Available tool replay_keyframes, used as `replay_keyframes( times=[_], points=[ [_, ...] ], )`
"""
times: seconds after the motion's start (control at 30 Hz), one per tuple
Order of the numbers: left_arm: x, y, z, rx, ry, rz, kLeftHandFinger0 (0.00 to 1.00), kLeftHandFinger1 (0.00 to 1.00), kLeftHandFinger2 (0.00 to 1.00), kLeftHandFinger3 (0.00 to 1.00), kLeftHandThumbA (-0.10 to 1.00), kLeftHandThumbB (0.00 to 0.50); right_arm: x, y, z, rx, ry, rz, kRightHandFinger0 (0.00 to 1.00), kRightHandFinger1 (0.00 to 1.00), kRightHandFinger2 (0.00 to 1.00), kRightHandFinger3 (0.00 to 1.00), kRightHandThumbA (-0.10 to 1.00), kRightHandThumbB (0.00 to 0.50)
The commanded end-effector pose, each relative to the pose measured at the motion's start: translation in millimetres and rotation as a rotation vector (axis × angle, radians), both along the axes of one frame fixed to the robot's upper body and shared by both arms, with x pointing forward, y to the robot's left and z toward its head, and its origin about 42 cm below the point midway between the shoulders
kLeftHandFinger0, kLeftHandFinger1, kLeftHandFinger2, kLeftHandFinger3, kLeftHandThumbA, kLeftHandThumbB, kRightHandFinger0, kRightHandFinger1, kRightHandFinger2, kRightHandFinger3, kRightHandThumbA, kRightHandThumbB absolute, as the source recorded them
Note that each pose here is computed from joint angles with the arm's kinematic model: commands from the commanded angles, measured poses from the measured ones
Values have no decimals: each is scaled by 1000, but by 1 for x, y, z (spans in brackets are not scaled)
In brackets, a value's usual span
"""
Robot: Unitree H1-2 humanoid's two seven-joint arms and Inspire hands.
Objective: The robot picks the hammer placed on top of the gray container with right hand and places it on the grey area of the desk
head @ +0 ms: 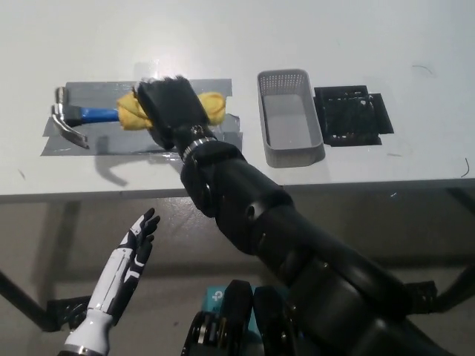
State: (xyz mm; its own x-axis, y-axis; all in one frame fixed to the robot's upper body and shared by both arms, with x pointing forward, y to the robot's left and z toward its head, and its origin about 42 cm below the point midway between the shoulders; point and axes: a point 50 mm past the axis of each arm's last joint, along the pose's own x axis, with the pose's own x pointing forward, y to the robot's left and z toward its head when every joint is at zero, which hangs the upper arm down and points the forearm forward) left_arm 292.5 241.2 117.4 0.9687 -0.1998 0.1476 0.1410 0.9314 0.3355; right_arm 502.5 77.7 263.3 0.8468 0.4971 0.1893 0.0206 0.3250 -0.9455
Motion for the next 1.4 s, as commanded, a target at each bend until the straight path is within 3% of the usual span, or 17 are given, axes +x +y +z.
replay_keyframes(
  times=[0.0,0.03,0.27,0.3,0.33,0.37,0.4,0.43,0.47,0.57,0.63,0.9,1.03,1.13,1.23,1.33,1.37],
  points=[
    [1,-2,15,34,-46,-27,1000,1000,1000,1000,1000,183,3,12,29,69,-7,17,0,146,438,455,-100,271],
    [1,-2,15,35,-44,-27,1000,1000,1000,1000,1000,190,3,11,29,68,-4,13,0,136,422,396,-100,274],
    [4,-4,17,30,-42,-37,1000,1000,1000,1000,1000,202,9,1,27,76,14,-22,0,131,416,390,-100,263],
    [4,-5,17,32,-37,-39,1000,1000,1000,1000,1000,203,10,-2,26,82,24,-30,0,146,489,301,-100,184],
    [4,-5,18,31,-38,-42,1000,1000,1000,1000,1000,205,11,-4,27,85,27,-38,39,219,582,306,-80,143],
    [5,-6,18,33,-38,-44,1000,1000,1000,1000,1000,206,13,-5,28,90,71,-62,182,353,702,917,291,161],
    [5,-7,17,32,-37,-47,1000,1000,1000,1000,1000,213,15,-6,29,92,109,-64,517,694,977,1000,502,224],
    [5,-9,17,32,-29,-48,1000,1000,1000,1000,1000,219,17,-7,29,67,141,-59,904,1000,1000,1000,657,272],
    [6,-9,17,32,-28,-50,1000,1000,1000,1000,1000,221,18,-8,30,51,160,-55,1000,1000,1000,1000,773,367],
    [8,-8,20,33,-34,-52,1000,1000,1000,1000,1000,223,21,-7,37,58,233,-45,1000,1000,1000,1000,844,447],
    [9,-7,21,34,-50,-47,1000,1000,1000,1000,1000,208,22,-7,41,54,263,-29,1000,1000,1000,1000,863,465],
    [11,-7,23,48,-46,-58,1000,1000,1000,1000,1000,196,24,-9,42,56,300,-25,1000,1000,1000,1000,816,439],
    [12,-6,25,43,-52,-62,1000,1000,1000,1000,1000,186,25,-11,43,48,305,-21,1000,1000,1000,1000,884,451],
    [11,-6,26,33,-57,-58,1000,1000,1000,1000,1000,167,28,-13,52,96,316,9,1000,1000,1000,1000,962,495],
    [12,-6,25,21,-75,-65,1000,1000,1000,1000,983,130,32,-12,79,222,323,61,1000,1000,1000,1000,1000,500],
    [10,-7,24,18,-58,-56,1000,1000,1000,1000,981,147,33,-10,131,371,214,156,1000,1000,1000,1000,1000,500],
    [11,-8,24,17,-59,-56,1000,1000,1000,1000,983,142,33,-11,143,395,183,179,1000,1000,1000,1000,1000,475]
  ],
)
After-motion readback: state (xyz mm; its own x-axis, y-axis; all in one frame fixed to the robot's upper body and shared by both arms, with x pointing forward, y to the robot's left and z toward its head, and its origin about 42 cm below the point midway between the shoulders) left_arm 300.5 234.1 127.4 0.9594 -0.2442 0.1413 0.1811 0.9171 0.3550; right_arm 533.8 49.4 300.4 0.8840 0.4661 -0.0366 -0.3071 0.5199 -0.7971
